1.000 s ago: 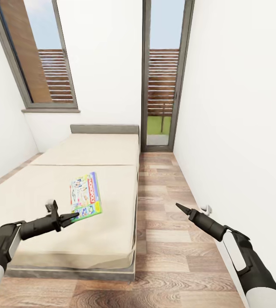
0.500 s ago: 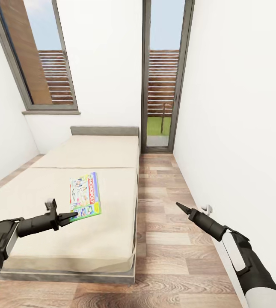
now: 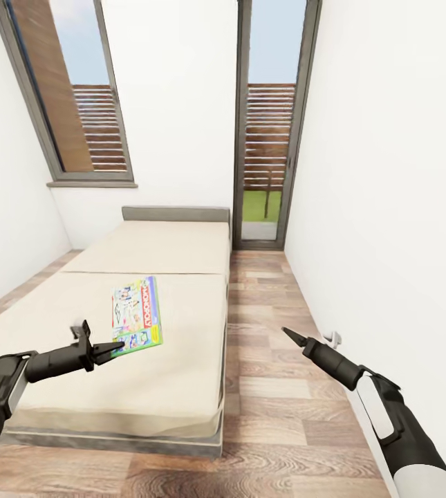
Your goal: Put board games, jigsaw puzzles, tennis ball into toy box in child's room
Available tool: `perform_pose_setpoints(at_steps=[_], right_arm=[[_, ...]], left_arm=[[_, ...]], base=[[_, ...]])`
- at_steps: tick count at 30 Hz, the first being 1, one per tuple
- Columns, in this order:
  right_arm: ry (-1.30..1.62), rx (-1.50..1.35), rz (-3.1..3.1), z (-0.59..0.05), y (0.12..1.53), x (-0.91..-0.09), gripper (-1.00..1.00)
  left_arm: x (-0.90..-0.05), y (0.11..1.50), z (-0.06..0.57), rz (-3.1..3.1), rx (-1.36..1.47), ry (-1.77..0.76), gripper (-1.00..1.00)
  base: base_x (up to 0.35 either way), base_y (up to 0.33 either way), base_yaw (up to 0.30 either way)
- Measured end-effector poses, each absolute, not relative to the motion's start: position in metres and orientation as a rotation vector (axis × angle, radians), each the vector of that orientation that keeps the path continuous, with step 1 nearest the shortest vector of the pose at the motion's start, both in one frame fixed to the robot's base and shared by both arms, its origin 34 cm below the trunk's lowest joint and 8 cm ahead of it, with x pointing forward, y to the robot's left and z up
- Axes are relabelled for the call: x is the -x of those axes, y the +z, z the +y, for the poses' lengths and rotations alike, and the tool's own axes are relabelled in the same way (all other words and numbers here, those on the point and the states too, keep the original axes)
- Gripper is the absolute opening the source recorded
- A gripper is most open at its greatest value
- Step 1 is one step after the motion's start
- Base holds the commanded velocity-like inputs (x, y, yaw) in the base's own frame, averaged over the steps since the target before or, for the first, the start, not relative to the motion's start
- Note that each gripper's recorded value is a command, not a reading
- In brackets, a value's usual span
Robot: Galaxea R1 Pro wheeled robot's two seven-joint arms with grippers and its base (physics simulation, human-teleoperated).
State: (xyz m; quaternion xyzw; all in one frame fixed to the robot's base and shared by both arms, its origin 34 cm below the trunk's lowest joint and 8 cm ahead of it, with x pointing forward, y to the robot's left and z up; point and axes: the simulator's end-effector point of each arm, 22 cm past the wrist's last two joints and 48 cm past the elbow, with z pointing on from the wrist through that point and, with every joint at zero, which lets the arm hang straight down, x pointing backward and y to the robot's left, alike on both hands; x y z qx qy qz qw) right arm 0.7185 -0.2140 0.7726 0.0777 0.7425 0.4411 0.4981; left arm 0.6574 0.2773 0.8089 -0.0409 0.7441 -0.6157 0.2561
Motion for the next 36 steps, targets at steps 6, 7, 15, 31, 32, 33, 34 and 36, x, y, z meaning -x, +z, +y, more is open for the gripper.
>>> perform_pose_setpoints(at_steps=[6, 7, 15, 31, 32, 33, 34, 36], right_arm=[[1.068, -0.19, 1.794, -0.215, 0.786, -0.72, 1.0], [1.068, -0.189, 1.794, -0.215, 0.788, -0.72, 1.0], [1.067, -0.19, 1.793, -0.215, 0.803, -0.722, 1.0], [1.062, -0.184, 1.791, -0.214, 0.836, -0.724, 1.0], [1.058, -0.187, 1.793, -0.215, 0.837, -0.725, 1.0], [1.049, -0.192, 1.798, -0.216, 0.837, -0.725, 1.0], [1.045, -0.195, 1.801, -0.217, 0.838, -0.726, 1.0], [1.04, -0.199, 1.804, -0.218, 0.841, -0.726, 1.0]], left_arm=[[-0.659, 0.822, 0.276, 2.017, 0.107, -1.671, -1.0], [-0.659, 0.824, 0.276, 2.017, 0.107, -1.671, -1.0], [-0.661, 0.839, 0.277, 2.017, 0.105, -1.669, -1.0], [-0.662, 0.872, 0.277, 2.014, 0.097, -1.666, -1.0], [-0.663, 0.874, 0.277, 2.014, 0.097, -1.666, -1.0], [-0.663, 0.876, 0.277, 2.014, 0.096, -1.666, -1.0], [-0.663, 0.878, 0.277, 2.013, 0.096, -1.666, -1.0], [-0.663, 0.882, 0.277, 2.008, 0.095, -1.667, -1.0]], base=[[-0.023, 0.0, 0.051], [-0.002, 0.0, 0.004], [0.0, 0.0, 0.003], [-0.033, 0.0, 0.218], [-0.002, 0.0, 0.107], [-0.001, 0.0, 0.069], [-0.001, 0.0, 0.044], [0.0, 0.0, 0.018]])
